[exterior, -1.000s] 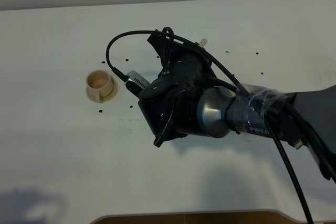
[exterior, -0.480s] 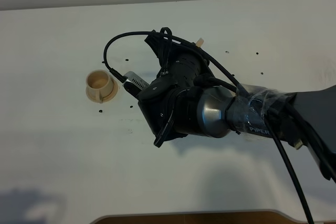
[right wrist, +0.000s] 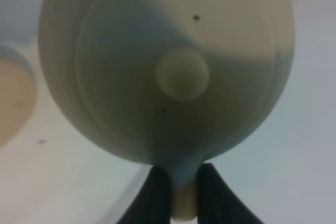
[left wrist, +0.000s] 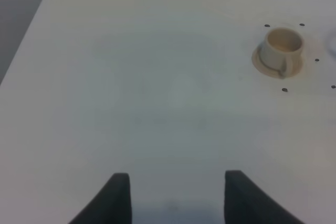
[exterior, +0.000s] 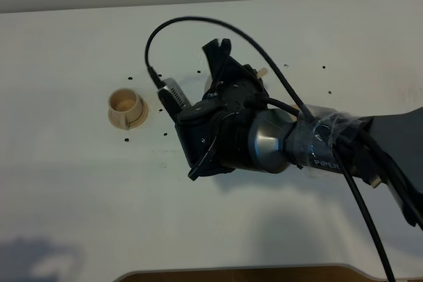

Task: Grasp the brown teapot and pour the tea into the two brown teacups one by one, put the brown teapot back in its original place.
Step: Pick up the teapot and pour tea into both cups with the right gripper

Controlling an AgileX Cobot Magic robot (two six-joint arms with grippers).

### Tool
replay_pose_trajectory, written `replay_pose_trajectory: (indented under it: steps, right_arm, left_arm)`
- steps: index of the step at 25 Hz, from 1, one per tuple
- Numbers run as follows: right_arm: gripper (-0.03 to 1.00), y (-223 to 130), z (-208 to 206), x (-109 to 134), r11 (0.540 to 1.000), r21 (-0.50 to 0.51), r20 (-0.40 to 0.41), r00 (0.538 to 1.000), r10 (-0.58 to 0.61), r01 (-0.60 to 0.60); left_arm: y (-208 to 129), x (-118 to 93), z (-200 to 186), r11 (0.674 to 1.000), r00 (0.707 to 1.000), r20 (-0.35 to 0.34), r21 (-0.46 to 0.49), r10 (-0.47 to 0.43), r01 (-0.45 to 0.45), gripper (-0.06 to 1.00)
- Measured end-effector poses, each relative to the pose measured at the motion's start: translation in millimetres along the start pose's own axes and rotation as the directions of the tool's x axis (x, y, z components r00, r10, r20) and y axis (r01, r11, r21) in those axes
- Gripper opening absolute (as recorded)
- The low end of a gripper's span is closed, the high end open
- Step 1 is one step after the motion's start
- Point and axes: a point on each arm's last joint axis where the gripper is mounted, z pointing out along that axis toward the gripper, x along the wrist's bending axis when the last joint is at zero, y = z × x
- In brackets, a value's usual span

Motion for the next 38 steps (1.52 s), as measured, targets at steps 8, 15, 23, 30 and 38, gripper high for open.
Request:
replay_pose_trajectory:
  steps: [8, 15, 23, 30, 38]
  right_arm:
    - [0.12, -5, -4, 7, 0.972, 0.028, -0.171, 0.956, 0.236, -0.235]
    - [0.12, -23, -33, -4, 0.864, 0.074, -0.316, 0.810, 0.494, -0.498]
    - [0.12, -38, -44, -3, 0.675, 0.145, -0.569, 0.497, 0.656, -0.724]
    - [0.12, -33, -24, 15, 0.581, 0.168, -0.658, 0.349, 0.668, -0.796]
    - [0.12, -54, -39, -16, 0.544, 0.075, -0.599, 0.399, 0.695, -0.836]
  left_arm:
    - [0, 0, 0, 1.000, 1.000, 0.000, 0.000, 0.000, 0.000, 0.44]
    - [0, 0, 0, 1.000, 1.000, 0.000, 0.000, 0.000, 0.000, 0.44]
    - [0, 0, 0, 1.000, 1.000, 0.000, 0.000, 0.000, 0.000, 0.44]
    - [0, 0, 0, 1.000, 1.000, 0.000, 0.000, 0.000, 0.000, 0.44]
    - [0, 0, 0, 1.000, 1.000, 0.000, 0.000, 0.000, 0.000, 0.44]
